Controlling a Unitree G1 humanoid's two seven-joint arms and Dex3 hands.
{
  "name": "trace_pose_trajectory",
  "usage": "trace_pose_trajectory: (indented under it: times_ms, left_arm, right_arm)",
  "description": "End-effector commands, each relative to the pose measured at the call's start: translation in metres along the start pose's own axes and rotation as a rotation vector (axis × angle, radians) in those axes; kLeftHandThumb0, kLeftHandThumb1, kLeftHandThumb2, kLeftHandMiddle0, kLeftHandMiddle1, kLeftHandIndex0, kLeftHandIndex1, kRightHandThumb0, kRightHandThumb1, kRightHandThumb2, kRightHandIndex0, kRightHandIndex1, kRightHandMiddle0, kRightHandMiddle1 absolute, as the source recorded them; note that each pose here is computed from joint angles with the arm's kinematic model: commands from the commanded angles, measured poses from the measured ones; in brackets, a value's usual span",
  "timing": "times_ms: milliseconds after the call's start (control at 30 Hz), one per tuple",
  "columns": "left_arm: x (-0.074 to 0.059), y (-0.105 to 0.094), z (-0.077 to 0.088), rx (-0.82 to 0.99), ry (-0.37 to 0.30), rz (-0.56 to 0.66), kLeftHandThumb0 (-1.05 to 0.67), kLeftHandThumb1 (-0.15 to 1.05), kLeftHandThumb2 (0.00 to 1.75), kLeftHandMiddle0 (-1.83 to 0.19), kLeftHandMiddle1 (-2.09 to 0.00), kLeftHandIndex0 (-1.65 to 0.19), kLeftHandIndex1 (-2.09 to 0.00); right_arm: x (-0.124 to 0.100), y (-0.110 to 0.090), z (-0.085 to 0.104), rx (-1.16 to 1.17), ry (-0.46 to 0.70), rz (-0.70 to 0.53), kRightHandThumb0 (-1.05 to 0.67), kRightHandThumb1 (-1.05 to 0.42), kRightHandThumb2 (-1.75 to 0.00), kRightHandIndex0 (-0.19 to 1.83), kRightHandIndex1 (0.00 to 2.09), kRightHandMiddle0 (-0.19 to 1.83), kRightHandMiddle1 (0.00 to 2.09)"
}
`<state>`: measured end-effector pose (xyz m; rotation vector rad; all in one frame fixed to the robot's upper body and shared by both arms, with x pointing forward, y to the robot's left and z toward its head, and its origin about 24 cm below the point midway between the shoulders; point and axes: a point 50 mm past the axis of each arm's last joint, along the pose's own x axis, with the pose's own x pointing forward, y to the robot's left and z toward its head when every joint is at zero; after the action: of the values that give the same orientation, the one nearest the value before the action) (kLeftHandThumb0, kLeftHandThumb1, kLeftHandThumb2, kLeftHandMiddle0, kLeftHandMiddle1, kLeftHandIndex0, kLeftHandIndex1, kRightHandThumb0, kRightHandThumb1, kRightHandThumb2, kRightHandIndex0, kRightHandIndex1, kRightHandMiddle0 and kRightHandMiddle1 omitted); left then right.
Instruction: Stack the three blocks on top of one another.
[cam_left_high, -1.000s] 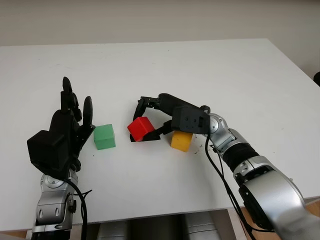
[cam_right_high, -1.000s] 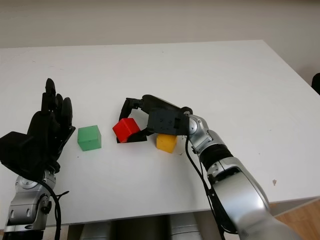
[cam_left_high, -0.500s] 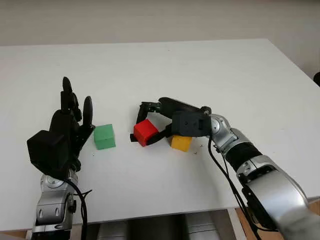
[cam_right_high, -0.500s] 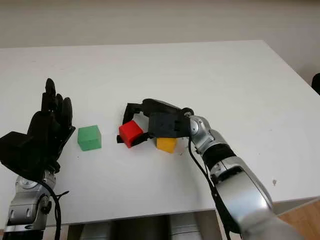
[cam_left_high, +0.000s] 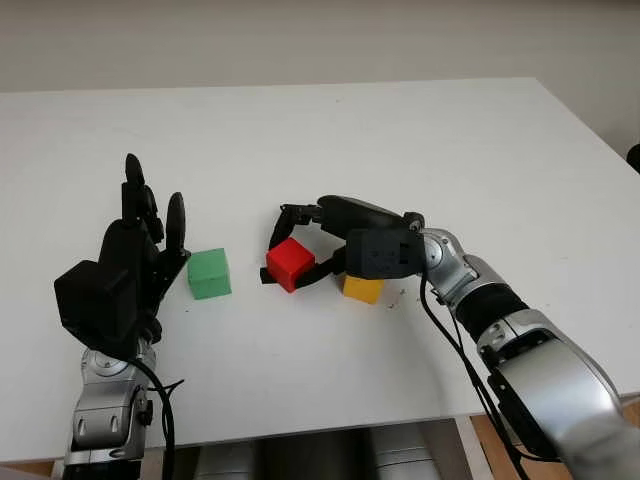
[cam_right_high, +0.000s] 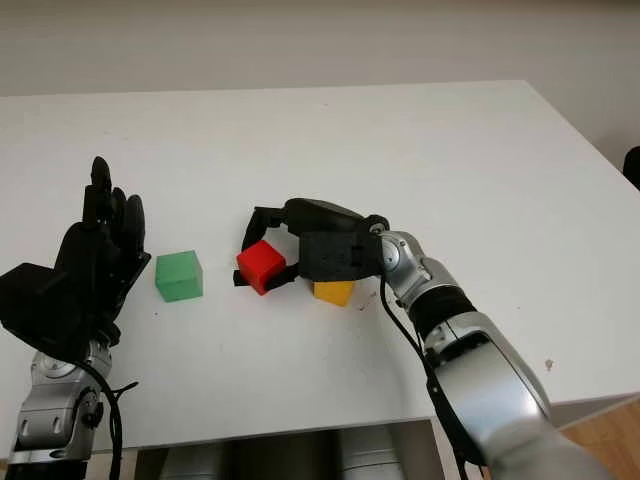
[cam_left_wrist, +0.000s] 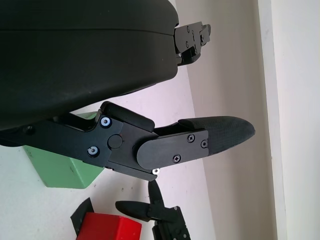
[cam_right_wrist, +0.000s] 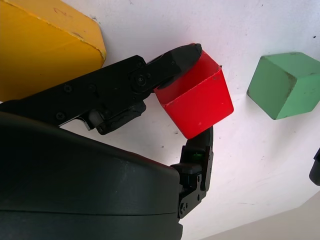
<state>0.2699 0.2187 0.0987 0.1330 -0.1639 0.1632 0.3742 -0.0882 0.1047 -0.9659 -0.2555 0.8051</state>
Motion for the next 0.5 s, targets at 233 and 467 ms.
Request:
trace_pose_trajectory:
  times_ms: [233, 467]
  left_arm:
    - [0.0000, -0.0019, 0.0041, -0.004, -0.021, -0.008, -0.74, 1.05, 0.60, 0.19, 0.00, 0.19, 0.00]
    - [-0.0004, -0.0020, 0.0040, -0.011, -0.023, -0.003, -0.73, 1.05, 0.61, 0.19, 0.00, 0.19, 0.00]
  right_arm:
    - [0.0034, -0.0093, 0.0060, -0.052, -0.013, -0.039, -0.54, -0.94, -0.06, 0.11, 0.05, 0.23, 0.74]
    - [0.0019, -0.0141, 0.0058, -0.069, -0.011, -0.021, -0.62, -0.94, -0.05, 0.04, 0.02, 0.10, 0.60]
